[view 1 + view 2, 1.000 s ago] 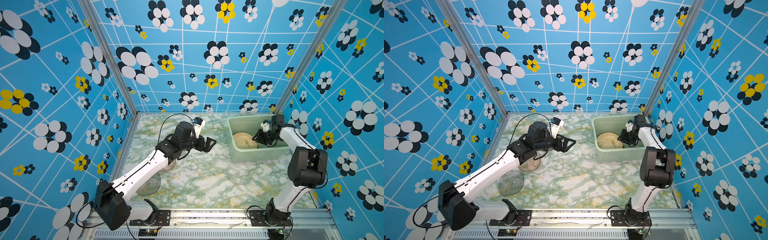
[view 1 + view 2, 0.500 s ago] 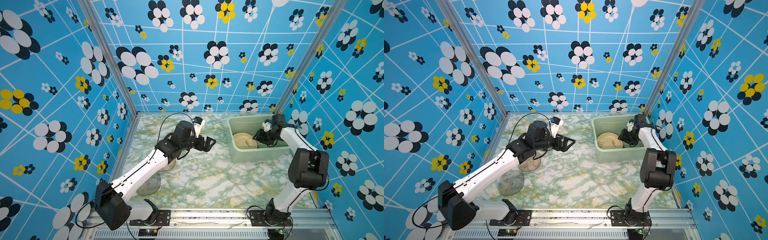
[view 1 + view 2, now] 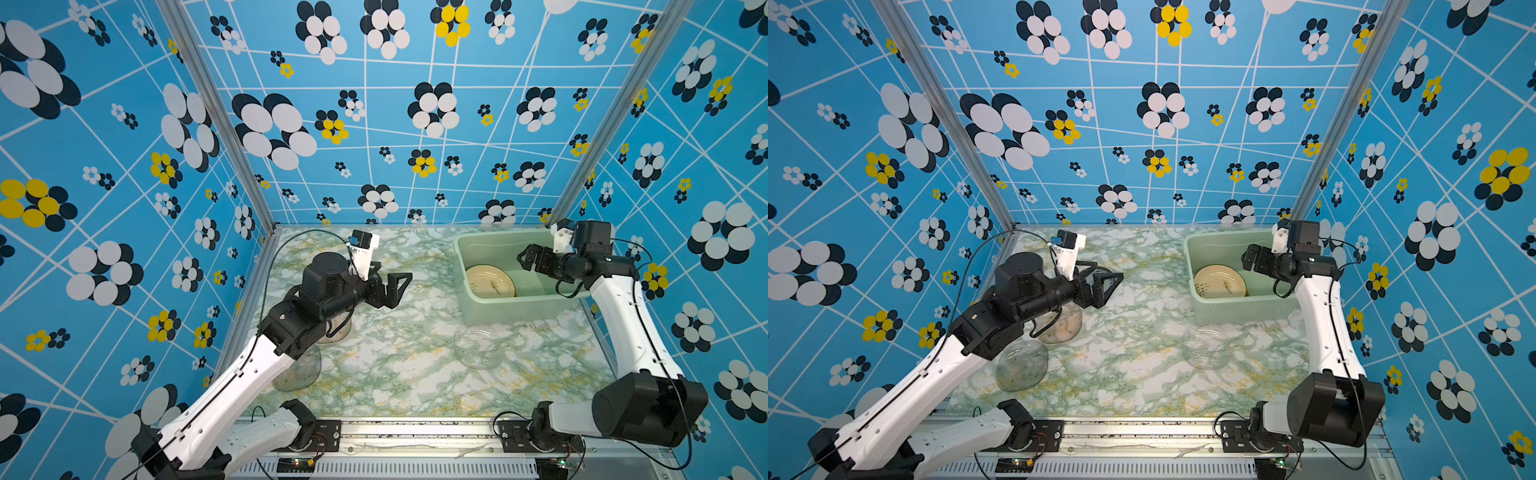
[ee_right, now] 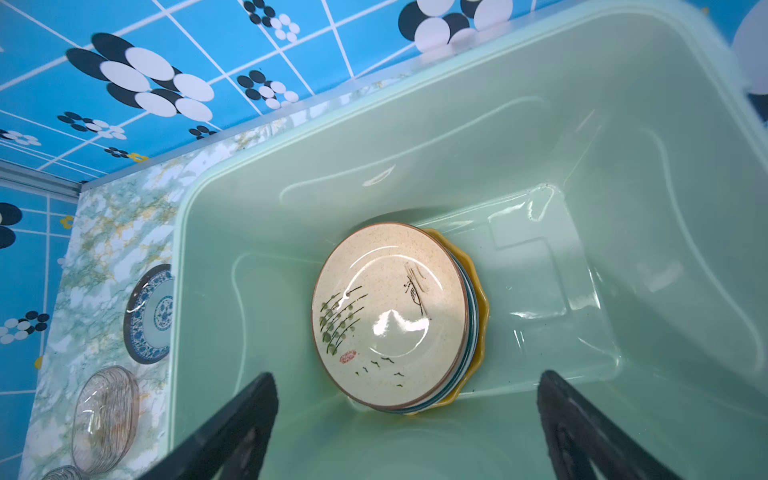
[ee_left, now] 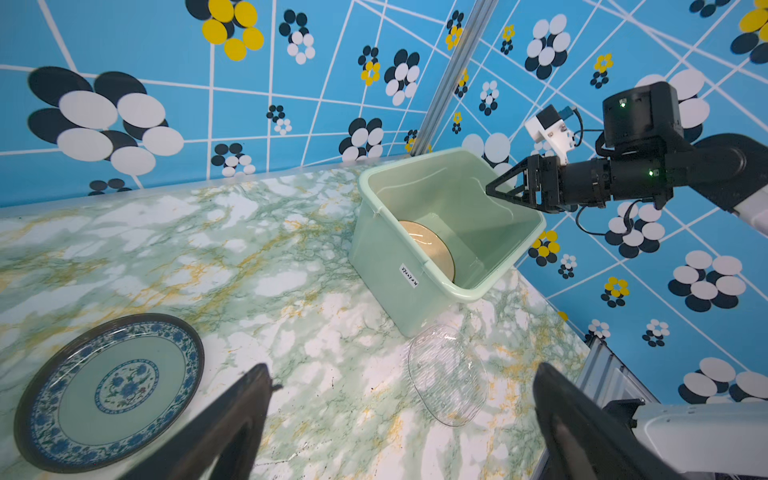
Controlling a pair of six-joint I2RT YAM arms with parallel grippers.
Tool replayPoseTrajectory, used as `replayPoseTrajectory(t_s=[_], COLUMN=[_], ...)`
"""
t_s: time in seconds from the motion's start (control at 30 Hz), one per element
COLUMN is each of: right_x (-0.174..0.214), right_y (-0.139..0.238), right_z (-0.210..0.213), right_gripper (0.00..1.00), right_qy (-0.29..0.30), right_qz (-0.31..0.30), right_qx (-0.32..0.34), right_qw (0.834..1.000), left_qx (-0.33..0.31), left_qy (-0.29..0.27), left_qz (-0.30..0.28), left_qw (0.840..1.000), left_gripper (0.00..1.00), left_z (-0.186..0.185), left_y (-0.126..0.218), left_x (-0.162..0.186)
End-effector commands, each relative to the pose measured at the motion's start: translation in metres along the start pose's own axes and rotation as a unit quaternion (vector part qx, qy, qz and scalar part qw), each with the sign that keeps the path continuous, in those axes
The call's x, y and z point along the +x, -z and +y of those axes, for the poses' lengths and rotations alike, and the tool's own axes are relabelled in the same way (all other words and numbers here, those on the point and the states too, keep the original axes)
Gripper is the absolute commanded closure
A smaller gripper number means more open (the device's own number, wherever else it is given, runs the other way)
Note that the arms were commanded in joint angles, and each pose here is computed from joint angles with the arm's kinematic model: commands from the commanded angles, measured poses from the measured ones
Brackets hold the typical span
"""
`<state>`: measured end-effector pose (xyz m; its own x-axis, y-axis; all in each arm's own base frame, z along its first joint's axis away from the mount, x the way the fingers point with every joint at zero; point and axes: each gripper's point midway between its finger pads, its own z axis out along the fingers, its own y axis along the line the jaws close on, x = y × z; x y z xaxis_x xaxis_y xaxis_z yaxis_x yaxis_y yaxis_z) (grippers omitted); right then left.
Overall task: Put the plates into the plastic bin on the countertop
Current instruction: 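Open and lift the right gripper out while the left nears the blue-and-white plate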
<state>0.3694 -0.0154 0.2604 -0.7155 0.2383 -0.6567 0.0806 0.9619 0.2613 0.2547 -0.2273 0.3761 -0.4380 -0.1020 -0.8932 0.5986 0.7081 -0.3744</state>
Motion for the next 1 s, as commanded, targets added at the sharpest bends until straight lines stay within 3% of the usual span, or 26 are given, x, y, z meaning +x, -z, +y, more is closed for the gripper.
replayPoseTrajectory(t_s=[0.0,0.17,0.3,0.4,0.6,0.8,0.97], right_x=[0.013,0.006,0.005,0.004,0.005,0.011,0.016], right_y=[0.022,0.06,0.094,0.109,0.131,0.149,0.157], right_z=[0.0,0.002,-0.01,0.022,0.045,0.078,0.084], right_gripper=[0.01,0.01,0.01,0.01,0.01,0.08,0.11], right_qy=[0.023,0.03,-0.066,-0.034,-0.06,-0.142,-0.201], right_qz=[-0.001,-0.063,-0.135,-0.163,-0.173,-0.155,-0.156], right_qx=[0.016,0.03,0.067,-0.021,-0.082,-0.189,-0.222], right_qw=[1.0,0.997,0.986,0.986,0.98,0.959,0.941], left_qx=[-0.04,-0.06,-0.074,-0.078,-0.08,-0.083,-0.113], left_qy=[0.013,0.002,-0.005,-0.007,0.007,0.087,0.168], left_qz=[0.006,-0.003,-0.013,-0.01,0.038,0.062,0.042], left_qw=[0.999,0.998,0.997,0.997,0.996,0.991,0.978], left_gripper=[0.01,0.01,0.01,0.01,0.01,0.01,0.01], left_z=[0.014,0.018,0.02,0.018,0.014,0.019,0.039], left_y=[0.016,0.043,0.061,0.073,0.087,0.091,0.1], left_x=[0.012,0.009,0.005,0.003,0.009,0.008,0.004])
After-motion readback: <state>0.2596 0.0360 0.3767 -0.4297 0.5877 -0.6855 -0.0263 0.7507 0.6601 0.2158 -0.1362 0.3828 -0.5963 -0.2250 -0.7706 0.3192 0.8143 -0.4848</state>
